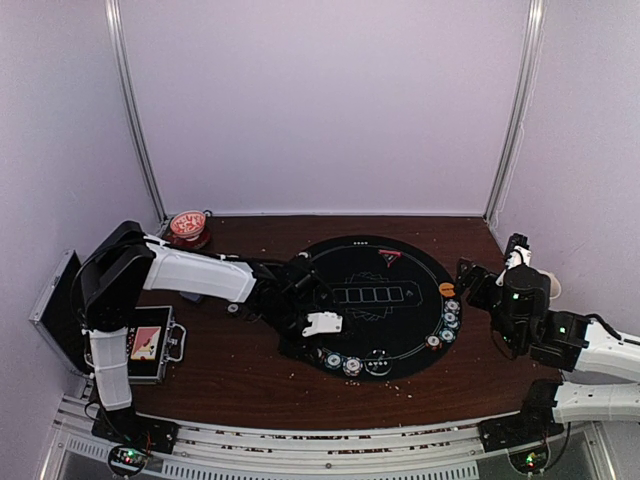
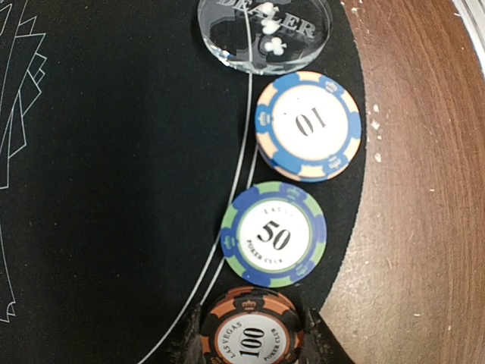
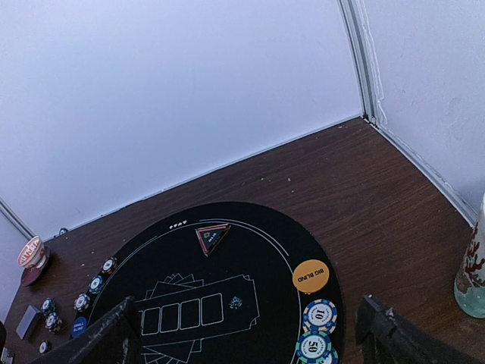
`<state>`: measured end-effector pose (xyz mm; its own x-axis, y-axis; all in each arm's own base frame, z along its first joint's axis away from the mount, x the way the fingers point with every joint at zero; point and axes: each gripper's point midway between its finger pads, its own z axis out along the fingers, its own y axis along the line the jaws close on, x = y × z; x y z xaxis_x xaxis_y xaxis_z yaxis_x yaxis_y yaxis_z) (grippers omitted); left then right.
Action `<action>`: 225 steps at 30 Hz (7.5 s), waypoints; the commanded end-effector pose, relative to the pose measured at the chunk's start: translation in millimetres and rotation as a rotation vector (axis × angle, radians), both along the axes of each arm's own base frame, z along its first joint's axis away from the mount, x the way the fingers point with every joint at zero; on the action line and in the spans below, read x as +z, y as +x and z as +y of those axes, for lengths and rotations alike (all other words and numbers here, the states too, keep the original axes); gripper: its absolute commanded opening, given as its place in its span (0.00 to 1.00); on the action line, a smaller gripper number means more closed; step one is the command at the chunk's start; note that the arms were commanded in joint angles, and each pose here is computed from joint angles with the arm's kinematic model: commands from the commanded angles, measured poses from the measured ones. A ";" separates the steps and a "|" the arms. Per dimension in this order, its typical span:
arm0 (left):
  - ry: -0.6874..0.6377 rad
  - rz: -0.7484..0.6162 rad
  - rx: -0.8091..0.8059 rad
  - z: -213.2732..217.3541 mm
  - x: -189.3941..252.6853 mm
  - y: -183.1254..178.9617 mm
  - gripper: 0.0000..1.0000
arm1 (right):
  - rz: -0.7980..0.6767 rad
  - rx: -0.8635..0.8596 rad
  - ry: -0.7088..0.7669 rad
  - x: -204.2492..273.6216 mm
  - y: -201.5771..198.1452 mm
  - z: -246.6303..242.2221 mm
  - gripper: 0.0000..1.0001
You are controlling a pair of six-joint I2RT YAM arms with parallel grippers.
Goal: Distribute texas hold em gaming equipment
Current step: Place the pile of poker chips at the dealer area, then pick up the face-down deck piles from the center of the board, then pass from the left arm to the right
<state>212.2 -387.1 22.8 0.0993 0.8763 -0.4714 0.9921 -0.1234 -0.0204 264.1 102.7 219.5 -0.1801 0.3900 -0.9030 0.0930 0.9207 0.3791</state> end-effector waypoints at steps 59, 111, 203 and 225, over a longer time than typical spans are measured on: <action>0.021 -0.026 1.245 330.4 3.4 212.1 0.98 | 0.001 0.029 -0.011 3.4 3.3 8.0 1.00; 0.174 -0.020 1.179 329.6 -28.8 177.8 0.49 | 0.095 0.212 0.037 -2.1 20.1 66.4 0.99; -0.333 0.009 0.462 182.7 88.8 36.0 0.98 | 0.572 1.171 0.808 -81.9 -3.1 497.6 0.07; -0.235 -0.029 0.437 174.7 72.7 38.9 0.98 | 0.527 1.193 0.769 -57.7 -5.4 488.0 0.12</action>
<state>242.1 -207.4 88.3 -0.2787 0.7004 -0.6571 0.9477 0.3112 -0.0704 261.1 593.8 132.4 -0.9626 0.1071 -0.2487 -0.2245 0.1977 0.9542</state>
